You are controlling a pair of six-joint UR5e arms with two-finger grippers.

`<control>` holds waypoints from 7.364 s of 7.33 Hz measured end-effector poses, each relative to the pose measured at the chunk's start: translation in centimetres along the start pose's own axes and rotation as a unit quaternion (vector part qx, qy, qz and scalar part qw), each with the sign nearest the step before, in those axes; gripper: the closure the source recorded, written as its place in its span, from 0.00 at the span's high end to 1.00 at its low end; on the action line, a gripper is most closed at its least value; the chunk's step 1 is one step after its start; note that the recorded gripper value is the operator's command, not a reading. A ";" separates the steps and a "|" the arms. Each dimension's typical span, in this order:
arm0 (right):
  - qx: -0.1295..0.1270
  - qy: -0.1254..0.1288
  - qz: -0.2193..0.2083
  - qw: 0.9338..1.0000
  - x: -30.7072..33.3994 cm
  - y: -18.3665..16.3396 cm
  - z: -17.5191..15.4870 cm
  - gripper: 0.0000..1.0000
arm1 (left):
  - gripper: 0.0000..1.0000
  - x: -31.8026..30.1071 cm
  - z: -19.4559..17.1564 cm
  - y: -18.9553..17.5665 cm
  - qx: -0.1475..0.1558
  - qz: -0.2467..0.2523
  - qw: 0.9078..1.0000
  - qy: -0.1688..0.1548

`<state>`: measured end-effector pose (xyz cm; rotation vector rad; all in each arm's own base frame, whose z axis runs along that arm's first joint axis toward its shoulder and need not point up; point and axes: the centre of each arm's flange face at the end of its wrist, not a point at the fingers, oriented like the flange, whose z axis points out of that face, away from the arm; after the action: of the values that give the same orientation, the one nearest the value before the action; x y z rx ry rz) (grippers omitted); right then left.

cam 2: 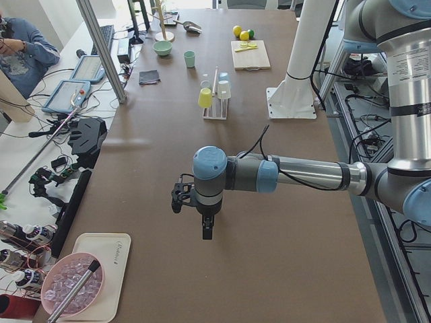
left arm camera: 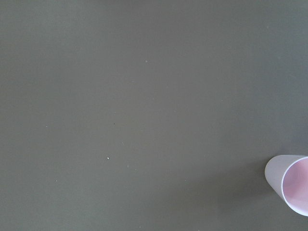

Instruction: Place cup on cup holder

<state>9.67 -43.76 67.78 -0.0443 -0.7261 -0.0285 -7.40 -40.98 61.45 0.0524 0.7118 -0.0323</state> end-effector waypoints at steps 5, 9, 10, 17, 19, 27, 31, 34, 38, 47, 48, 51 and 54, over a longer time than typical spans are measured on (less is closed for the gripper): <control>-0.002 0.000 0.002 1.000 0.2 0.1 0.2 1.00 | 0.99 0.2 -0.2 -0.1 0.004 0.003 1.000 0.001; -0.005 -0.001 0.005 1.000 0.4 0.1 0.5 1.00 | 0.99 0.6 -0.4 -0.5 0.008 0.008 1.000 0.001; -0.005 -0.002 0.005 1.000 0.4 0.1 0.5 1.00 | 0.99 0.7 -0.1 -0.5 0.004 0.009 1.000 0.001; 0.004 -0.001 -0.007 1.000 -0.5 -0.8 -0.4 1.00 | 0.99 10.4 4.4 -5.7 -0.119 0.044 0.992 -0.006; 0.014 -0.003 -0.024 1.000 -2.4 -2.5 -1.5 1.00 | 0.99 12.6 5.9 -5.4 -0.167 0.040 0.985 -0.014; 0.003 -0.031 -0.009 0.999 -30.2 -9.4 -1.0 1.00 | 0.99 18.8 8.2 -3.9 -0.335 -0.021 0.940 -0.064; -0.011 -0.029 -0.009 0.999 -38.9 -16.8 -0.4 1.00 | 0.98 23.4 9.9 -4.9 -0.354 0.078 0.930 -0.066; -0.018 -0.021 -0.002 1.000 -43.3 -25.1 -2.3 1.00 | 0.98 26.2 12.1 -10.1 -0.370 0.219 0.898 -0.095; -0.070 -0.007 -0.063 0.996 -46.3 -34.3 -0.7 1.00 | 0.98 26.2 16.9 -14.1 -0.414 0.301 0.854 -0.097; -0.199 0.038 -0.179 0.963 -52.7 -37.6 7.1 1.00 | 0.98 29.8 23.0 -14.0 -0.485 0.331 0.794 -0.159; -0.212 0.041 -0.180 0.960 -53.4 -37.0 8.6 1.00 | 0.98 29.8 23.5 -13.8 -0.488 0.331 0.793 -0.157; -0.234 0.042 -0.178 0.955 -54.8 -35.6 11.0 1.00 | 0.98 29.4 24.3 -13.5 -0.495 0.327 0.790 -0.156; -0.259 0.046 -0.183 0.947 -56.2 -33.8 13.7 1.00 | 0.98 29.0 25.3 -12.9 -0.506 0.323 0.785 -0.152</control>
<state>-42.85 -76.27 41.68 -0.4079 -0.6085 -0.5748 30.37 -55.65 61.15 -0.7352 0.2804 0.9890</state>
